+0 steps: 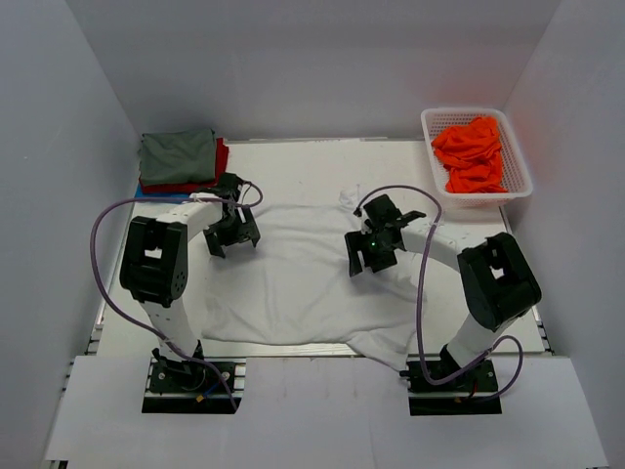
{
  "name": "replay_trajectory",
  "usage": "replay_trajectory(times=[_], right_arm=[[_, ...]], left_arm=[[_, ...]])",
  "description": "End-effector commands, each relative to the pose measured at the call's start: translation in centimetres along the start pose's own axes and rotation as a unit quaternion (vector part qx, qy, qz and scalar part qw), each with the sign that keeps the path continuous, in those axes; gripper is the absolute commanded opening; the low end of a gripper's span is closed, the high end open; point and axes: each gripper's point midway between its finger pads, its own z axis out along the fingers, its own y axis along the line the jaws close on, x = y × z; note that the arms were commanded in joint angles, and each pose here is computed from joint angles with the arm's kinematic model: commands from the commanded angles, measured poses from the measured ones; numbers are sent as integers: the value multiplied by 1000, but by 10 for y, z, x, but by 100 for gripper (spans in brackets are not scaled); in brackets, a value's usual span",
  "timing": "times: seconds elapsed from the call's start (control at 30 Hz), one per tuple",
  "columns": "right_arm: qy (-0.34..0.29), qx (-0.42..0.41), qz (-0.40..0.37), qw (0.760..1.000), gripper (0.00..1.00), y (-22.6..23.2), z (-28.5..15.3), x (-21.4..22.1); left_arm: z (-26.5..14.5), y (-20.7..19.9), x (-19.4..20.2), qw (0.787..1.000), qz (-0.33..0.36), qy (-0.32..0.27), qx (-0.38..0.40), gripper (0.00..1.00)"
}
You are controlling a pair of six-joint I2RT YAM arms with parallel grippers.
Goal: Fold and stack the t-shirts
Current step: Flatten out the tshirt
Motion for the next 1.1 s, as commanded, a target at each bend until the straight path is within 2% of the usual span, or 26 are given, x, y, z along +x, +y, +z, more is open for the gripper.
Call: replay_trajectory(times=[0.0,0.03,0.07,0.2,0.3,0.33,0.37,0.47,0.53,0.73,0.83,1.07], right_arm=[[-36,9,19,999,78,11,-26,-29],[-50,24,23,998,81,7,-30,-42],[-110,78,27,990,82,-4,-53,-89],[-183,156,44,970,84,-22,-89,-158],[-206,175,77,960,78,-35,-94,-193],[-182,182,88,962,71,-45,-71,-191],[-201,175,99,959,67,-45,-82,-210],[-157,182,112,964,56,-60,-42,-208],[-169,178,110,963,56,-60,-43,-222],[-162,167,109,966,56,-68,-3,-241],[-151,165,122,967,56,-74,15,-240],[-133,179,129,966,52,-89,35,-230]], left_arm=[[-40,-10,-27,998,-5,-55,13,100],[-44,-13,-32,998,-6,-60,16,100],[-49,-15,-40,997,-12,-66,27,100],[-79,-35,-83,991,-14,-123,53,100],[-71,-43,-98,990,-10,-130,51,100],[-67,-44,-99,991,-10,-127,49,100],[-66,-47,-105,990,-10,-130,51,100],[-50,-57,-108,992,-7,-113,58,100],[-41,-60,-107,993,-5,-104,59,100],[-12,-62,-95,996,5,-66,54,100],[2,-57,-81,998,7,-43,45,100],[13,-54,-74,999,9,-29,37,100]])
